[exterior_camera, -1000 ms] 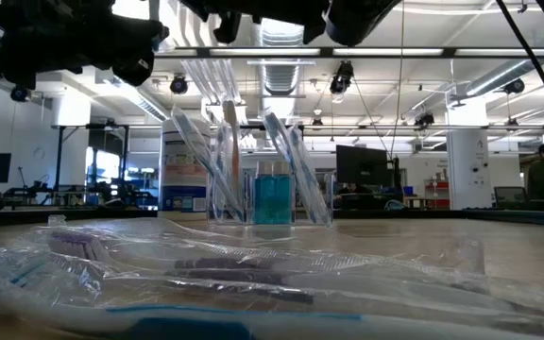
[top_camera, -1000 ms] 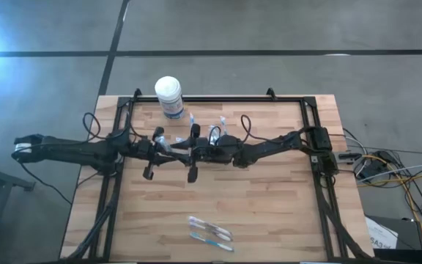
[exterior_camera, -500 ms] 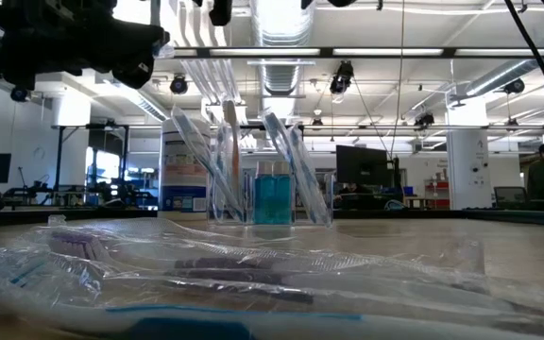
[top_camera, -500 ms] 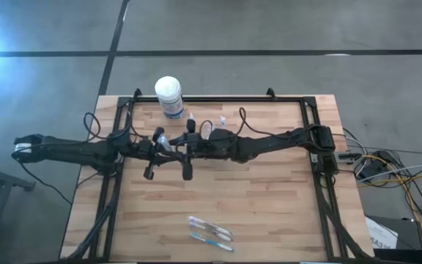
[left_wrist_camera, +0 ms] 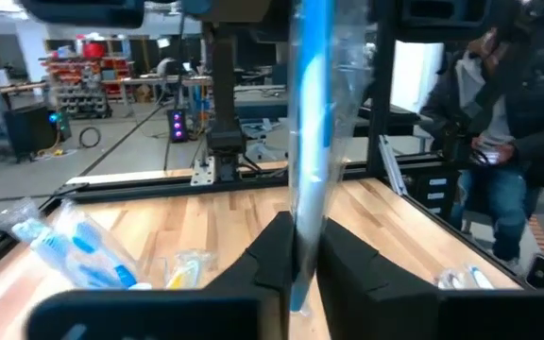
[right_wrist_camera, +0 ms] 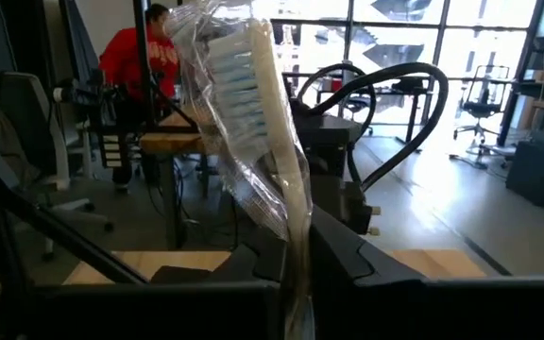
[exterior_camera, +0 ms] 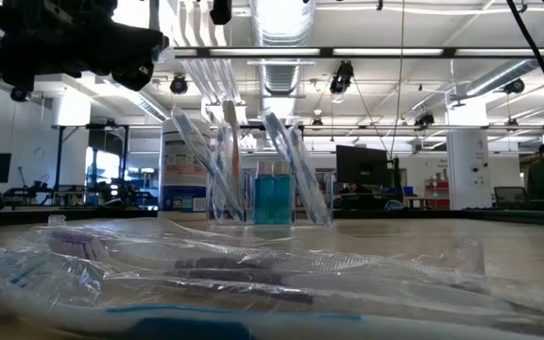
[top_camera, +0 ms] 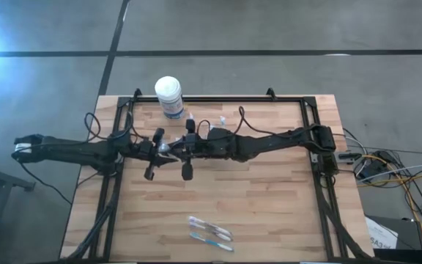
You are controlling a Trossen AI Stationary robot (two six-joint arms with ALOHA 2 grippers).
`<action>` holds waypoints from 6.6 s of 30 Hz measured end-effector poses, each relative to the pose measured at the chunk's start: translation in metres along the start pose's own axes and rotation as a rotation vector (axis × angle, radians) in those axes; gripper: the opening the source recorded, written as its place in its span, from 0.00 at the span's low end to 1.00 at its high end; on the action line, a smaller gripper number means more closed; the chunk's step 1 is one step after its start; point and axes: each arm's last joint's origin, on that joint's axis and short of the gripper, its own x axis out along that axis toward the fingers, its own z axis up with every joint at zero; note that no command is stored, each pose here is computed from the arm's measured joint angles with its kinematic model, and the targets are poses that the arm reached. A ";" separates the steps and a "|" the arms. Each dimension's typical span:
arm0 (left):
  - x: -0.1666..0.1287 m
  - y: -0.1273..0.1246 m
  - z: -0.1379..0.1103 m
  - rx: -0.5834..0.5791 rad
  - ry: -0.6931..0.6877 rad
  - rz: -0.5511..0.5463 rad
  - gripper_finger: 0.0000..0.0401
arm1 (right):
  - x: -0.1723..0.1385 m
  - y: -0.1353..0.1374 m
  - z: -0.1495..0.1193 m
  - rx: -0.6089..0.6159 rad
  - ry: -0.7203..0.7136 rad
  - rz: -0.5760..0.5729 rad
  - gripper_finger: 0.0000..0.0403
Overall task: Pick & Place toothbrushing station
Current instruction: Put the blue toothbrush in the transparent organizer, then put the violet toothbrush in the transparent organizer
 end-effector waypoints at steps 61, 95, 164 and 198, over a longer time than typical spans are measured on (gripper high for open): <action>-0.061 -0.019 0.008 -0.031 -0.017 -0.055 0.06 | -0.167 -0.049 -0.160 0.111 0.022 -0.702 0.03; -0.061 -0.019 0.006 -0.042 -0.012 -0.056 0.06 | -0.166 -0.050 -0.177 0.140 0.054 -0.761 0.30; -0.064 -0.020 0.018 -0.137 -0.002 -0.059 0.06 | -0.151 0.242 -0.101 0.132 0.919 -0.066 0.54; -0.064 -0.020 0.017 -0.147 0.003 -0.060 0.06 | -0.108 0.207 -0.157 0.164 1.084 -0.074 0.40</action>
